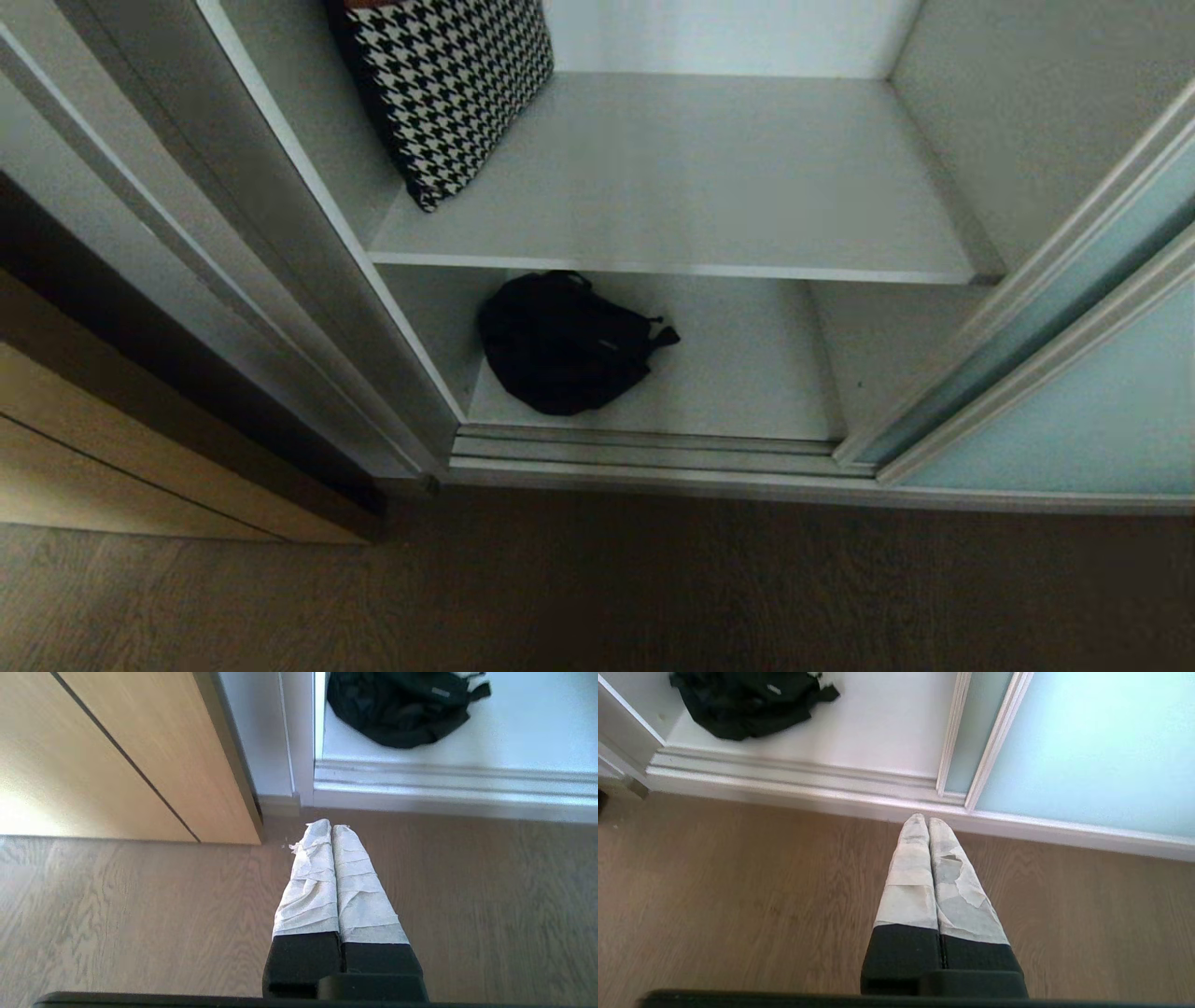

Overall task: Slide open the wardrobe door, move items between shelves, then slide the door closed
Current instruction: Close the door

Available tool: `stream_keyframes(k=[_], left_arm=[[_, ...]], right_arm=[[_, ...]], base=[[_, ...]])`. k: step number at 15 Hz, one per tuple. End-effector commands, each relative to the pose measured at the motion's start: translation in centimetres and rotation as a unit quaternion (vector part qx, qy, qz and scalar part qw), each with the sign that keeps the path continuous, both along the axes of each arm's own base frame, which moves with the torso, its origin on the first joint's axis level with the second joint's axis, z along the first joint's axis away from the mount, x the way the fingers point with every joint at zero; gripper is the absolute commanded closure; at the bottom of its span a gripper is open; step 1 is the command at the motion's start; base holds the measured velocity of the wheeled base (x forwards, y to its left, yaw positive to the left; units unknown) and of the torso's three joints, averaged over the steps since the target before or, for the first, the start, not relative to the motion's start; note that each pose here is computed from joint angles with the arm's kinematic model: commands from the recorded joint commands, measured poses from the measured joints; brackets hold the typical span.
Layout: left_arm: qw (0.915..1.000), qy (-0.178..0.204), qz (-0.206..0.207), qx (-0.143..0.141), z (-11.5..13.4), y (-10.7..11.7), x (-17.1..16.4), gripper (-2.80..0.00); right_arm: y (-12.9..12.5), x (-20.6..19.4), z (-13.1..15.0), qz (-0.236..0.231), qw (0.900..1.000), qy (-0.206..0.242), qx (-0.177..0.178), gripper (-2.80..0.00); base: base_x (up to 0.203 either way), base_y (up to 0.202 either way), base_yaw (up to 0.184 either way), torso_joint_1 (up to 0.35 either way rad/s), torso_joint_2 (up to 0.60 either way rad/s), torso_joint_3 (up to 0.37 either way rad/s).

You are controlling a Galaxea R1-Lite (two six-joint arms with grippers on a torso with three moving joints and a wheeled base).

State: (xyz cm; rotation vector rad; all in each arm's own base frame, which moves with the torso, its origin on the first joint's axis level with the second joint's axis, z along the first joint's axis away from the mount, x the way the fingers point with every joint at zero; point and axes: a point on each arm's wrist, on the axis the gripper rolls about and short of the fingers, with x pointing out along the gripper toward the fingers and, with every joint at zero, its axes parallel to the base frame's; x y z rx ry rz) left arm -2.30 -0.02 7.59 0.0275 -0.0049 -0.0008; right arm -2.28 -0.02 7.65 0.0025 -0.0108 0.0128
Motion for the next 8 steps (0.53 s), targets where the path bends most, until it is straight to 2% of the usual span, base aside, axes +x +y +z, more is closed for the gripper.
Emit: stream_keyframes(k=[1,2,8], left_arm=[[1.0,0.002,0.0,0.0,0.03,0.0,0.03,0.0],[1.0,0.002,0.0,0.0,-0.01,0.0,0.04,0.0],[1.0,0.002,0.0,0.0,0.01,0.0,0.04,0.0]], right_arm=[[0.0,-0.02,0.0,0.001,1.0,-0.001,0.0,0.0],[0.0,-0.01,-0.03,0.001,1.0,-0.001,0.0,0.0],[0.0,-0.02,0.0,0.001,1.0,-0.001,0.0,0.0]], base=[[0.0,0.0,0.0,0.001,0.0,0.204],[0.0,0.0,0.0,0.003,0.0,0.153],[0.0,0.0,0.0,0.0,0.0,0.0]])
